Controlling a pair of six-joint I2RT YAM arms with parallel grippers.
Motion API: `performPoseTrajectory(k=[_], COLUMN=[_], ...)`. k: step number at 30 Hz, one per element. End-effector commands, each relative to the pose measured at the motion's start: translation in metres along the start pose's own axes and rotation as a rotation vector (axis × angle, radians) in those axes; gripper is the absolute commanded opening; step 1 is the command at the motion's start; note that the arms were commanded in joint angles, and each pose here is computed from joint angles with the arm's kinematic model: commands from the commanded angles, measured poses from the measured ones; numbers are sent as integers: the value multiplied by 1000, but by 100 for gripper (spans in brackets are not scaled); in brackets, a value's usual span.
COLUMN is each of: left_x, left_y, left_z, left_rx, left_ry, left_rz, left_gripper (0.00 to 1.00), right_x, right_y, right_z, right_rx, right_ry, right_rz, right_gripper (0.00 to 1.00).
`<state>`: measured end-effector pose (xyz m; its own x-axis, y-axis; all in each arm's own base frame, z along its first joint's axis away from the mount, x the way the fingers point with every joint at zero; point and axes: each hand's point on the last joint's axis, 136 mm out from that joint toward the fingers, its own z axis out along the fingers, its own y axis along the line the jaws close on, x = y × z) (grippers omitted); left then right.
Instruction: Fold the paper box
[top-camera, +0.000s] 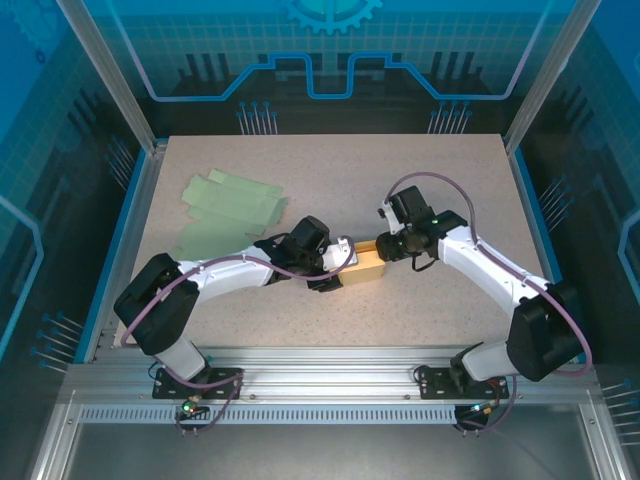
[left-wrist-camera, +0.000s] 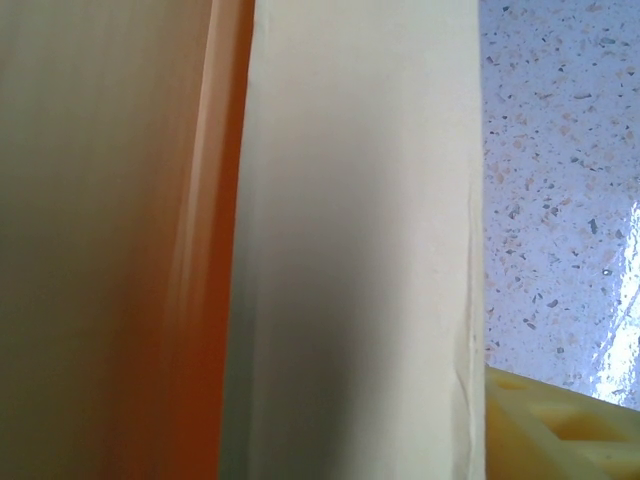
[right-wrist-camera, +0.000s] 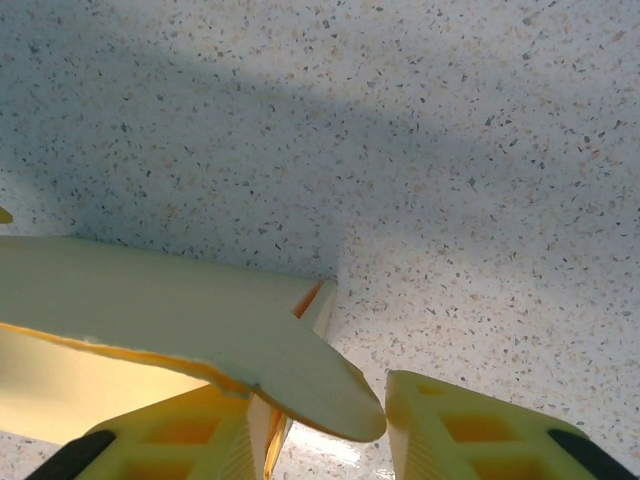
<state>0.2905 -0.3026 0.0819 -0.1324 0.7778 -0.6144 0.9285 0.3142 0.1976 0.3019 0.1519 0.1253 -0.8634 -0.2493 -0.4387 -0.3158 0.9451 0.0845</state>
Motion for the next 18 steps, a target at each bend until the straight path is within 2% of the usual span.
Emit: performPoseTrajectory(k=[1, 13, 18], left_x=[-2, -2, -3], left_y=[4, 5, 5], left_z=[-5, -6, -6], left_rx=[-14, -16, -16], left_ry=[2, 1, 1], left_rz=[14, 15, 15], left_gripper=[68, 68, 68], right_x=[-11, -15, -14], right_y=[11, 14, 14], right_z=[-6, -18, -14], right_rx=[-36, -21, -18], right_ry=[-25, -47, -34], right_rz=[-18, -29, -24], right_gripper=[34, 36, 29])
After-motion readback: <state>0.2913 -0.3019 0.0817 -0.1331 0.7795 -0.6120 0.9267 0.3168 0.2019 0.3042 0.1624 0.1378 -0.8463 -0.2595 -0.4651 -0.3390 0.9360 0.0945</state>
